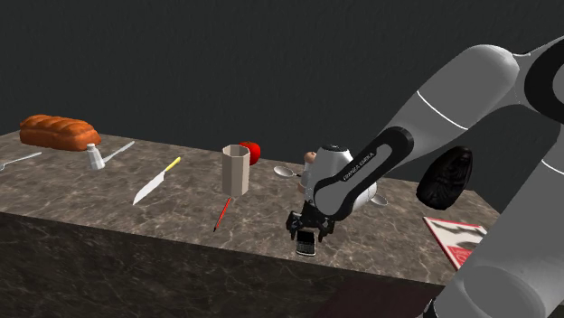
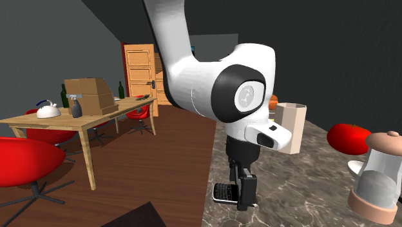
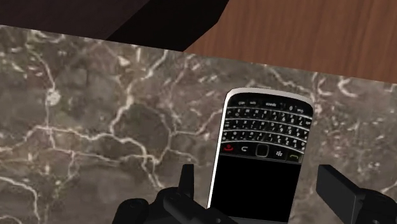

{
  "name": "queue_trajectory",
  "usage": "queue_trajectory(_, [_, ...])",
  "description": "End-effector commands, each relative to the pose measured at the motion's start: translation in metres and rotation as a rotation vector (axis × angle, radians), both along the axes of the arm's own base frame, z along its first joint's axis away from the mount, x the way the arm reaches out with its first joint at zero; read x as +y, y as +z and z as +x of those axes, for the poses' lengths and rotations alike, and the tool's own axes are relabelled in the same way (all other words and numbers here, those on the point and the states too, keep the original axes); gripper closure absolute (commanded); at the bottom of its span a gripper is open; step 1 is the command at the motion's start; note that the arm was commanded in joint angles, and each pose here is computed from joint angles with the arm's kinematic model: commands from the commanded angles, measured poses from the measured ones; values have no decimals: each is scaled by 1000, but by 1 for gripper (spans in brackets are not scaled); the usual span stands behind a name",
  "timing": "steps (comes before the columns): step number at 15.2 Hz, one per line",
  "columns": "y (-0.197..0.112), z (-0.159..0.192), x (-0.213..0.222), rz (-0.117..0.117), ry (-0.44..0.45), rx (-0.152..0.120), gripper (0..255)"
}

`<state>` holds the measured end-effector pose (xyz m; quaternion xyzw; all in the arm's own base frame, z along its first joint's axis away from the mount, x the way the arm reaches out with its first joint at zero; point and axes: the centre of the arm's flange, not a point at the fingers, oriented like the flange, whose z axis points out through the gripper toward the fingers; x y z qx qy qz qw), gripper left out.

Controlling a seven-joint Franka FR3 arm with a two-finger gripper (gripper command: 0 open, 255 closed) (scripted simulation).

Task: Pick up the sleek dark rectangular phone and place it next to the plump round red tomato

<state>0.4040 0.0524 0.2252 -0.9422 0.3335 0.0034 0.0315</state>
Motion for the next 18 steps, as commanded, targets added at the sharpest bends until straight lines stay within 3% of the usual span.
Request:
queue_trajectory(1, [-3, 1, 0, 0, 0, -1, 0])
queue_trajectory(7, [-3, 1, 0, 0, 0, -1, 0])
queue_trajectory(8, [-3, 1, 0, 0, 0, -1, 255])
queue_trajectory(18, [2, 1, 0, 0, 0, -1, 255])
